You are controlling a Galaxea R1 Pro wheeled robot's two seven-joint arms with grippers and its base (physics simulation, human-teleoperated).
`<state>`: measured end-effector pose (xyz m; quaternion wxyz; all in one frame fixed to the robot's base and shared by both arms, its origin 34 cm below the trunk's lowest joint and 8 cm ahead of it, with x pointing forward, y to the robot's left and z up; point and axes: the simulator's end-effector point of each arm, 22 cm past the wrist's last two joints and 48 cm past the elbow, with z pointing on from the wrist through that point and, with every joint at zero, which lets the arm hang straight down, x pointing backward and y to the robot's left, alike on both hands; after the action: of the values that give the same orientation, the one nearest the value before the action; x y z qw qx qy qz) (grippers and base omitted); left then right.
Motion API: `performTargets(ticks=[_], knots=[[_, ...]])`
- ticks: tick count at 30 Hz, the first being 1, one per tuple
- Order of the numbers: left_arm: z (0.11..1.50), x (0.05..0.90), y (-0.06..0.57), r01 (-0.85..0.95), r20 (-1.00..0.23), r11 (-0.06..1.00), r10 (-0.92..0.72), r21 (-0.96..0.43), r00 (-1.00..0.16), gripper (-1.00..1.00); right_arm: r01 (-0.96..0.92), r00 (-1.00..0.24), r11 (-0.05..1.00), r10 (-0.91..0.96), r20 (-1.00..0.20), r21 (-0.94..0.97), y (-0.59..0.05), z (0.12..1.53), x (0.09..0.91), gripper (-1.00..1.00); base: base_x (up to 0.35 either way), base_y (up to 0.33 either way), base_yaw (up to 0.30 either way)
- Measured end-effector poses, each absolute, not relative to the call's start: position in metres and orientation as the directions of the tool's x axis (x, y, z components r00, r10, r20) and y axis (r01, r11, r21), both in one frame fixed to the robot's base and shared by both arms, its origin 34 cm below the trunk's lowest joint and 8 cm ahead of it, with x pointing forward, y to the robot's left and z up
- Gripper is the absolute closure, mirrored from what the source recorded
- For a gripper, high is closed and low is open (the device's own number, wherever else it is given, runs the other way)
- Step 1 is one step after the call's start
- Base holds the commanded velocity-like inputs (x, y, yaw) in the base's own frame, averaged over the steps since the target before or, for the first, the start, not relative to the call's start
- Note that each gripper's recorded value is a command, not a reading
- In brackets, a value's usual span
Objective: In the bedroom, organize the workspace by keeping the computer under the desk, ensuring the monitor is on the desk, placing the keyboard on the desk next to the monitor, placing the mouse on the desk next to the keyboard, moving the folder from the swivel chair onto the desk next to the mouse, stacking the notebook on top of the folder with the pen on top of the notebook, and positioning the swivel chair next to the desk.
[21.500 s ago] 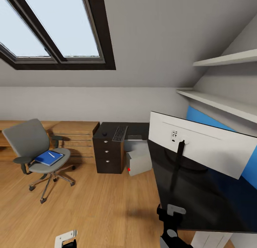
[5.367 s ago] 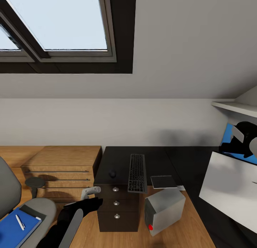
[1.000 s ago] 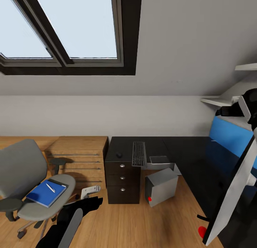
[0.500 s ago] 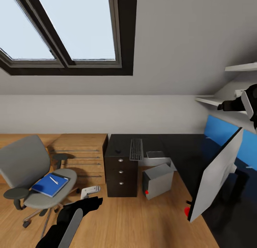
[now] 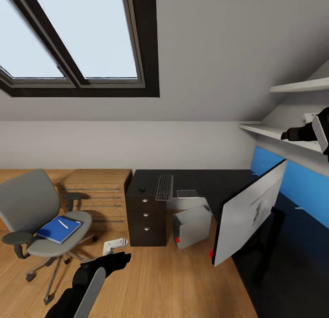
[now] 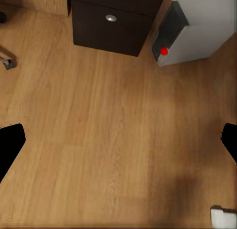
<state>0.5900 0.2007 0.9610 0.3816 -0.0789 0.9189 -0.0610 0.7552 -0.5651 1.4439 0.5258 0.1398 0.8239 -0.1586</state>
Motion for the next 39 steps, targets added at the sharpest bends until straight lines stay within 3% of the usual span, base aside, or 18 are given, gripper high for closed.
performTargets(ticks=[13, 27, 39], knots=[[0.962, 0.591, 0.203, -0.103, -0.696, 0.98, -0.196, -0.173, -0.691, -1.0, 0.398, -0.414, 0.91, 0.067, -0.908, -0.114, -0.568, 1.44, 0.754, -1.0, -0.271, -0.211, 0.0], [0.986, 0.612, 0.209, -0.132, -0.779, 0.968, -0.25, -0.213, -0.575, -1.0, 0.388, -0.417, 0.906, 0.011, -0.909, -0.167, -0.569, 1.404, 0.76, -1.0, -0.284, -0.195, 0.0], [0.988, 0.613, 0.211, -0.137, -0.788, 0.966, -0.257, -0.217, -0.56, -1.0, 0.332, -0.388, 0.924, -0.052, -0.92, -0.192, -0.554, 1.343, 0.782, -1.0, -0.221, -0.151, 0.0]])
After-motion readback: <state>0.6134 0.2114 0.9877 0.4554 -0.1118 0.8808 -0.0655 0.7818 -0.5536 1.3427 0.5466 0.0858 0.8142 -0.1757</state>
